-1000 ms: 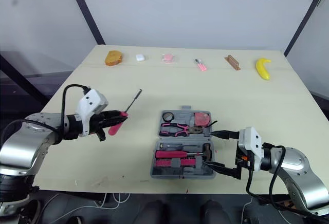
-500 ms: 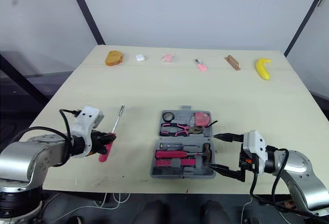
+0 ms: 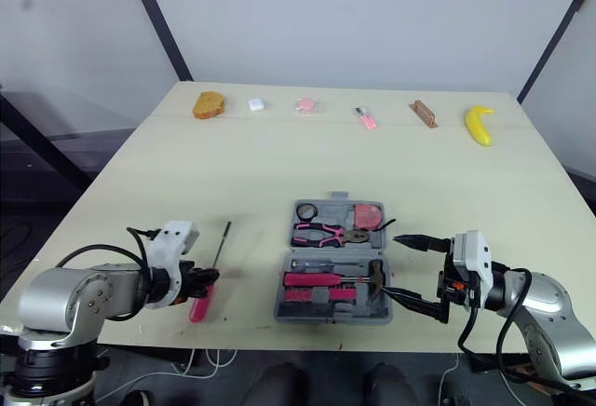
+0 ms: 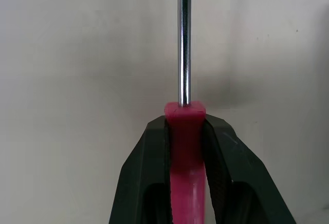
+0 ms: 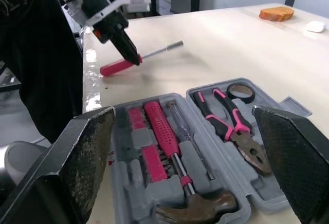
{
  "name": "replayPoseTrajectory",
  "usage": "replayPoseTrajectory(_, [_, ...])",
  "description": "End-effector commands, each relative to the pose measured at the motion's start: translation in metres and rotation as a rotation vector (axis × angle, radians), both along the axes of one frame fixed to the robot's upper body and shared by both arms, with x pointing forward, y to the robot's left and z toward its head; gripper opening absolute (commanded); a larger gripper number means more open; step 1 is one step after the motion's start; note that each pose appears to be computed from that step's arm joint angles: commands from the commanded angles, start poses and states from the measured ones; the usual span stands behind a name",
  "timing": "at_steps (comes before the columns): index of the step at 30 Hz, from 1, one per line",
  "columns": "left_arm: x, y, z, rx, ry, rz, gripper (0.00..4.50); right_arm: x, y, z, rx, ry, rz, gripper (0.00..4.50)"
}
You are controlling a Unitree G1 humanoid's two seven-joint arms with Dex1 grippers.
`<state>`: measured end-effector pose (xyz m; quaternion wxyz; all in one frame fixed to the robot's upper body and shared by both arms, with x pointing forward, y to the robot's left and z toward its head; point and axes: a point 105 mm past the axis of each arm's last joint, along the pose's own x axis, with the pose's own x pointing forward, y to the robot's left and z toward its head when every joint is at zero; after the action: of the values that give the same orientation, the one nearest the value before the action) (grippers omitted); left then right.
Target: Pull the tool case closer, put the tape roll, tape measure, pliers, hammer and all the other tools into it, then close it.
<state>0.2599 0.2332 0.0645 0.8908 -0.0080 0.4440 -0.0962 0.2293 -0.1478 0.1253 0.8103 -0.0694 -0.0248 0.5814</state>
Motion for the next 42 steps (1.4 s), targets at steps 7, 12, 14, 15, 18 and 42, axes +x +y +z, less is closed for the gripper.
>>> replayPoseTrajectory(7, [0.008,0.001,-0.002,0.007,-0.014,0.045,0.91,-0.004,-0.001,0.006,-0.030,-0.046,0.009,4.50])
replayPoseTrajectory(12, [0.009,0.004,0.000,0.022,-0.071,0.078,3.29,-0.004,-0.003,0.006,-0.040,-0.048,0.007,4.50])
replayPoseTrajectory(14, [0.010,0.007,0.002,0.024,-0.126,0.091,4.19,-0.004,-0.003,0.006,-0.042,-0.051,0.004,4.50])
replayPoseTrajectory(15, [0.010,0.007,0.002,0.023,-0.146,0.090,4.39,-0.004,-0.003,0.005,-0.043,-0.053,0.003,4.50])
replayPoseTrajectory(18, [0.002,0.008,-0.003,0.021,-0.207,0.086,4.39,-0.005,-0.002,0.002,-0.047,-0.047,0.001,4.50])
replayPoseTrajectory(42, [-0.012,-0.018,-0.039,0.038,-0.508,0.134,4.39,-0.005,0.001,0.001,-0.075,-0.050,0.016,4.50])
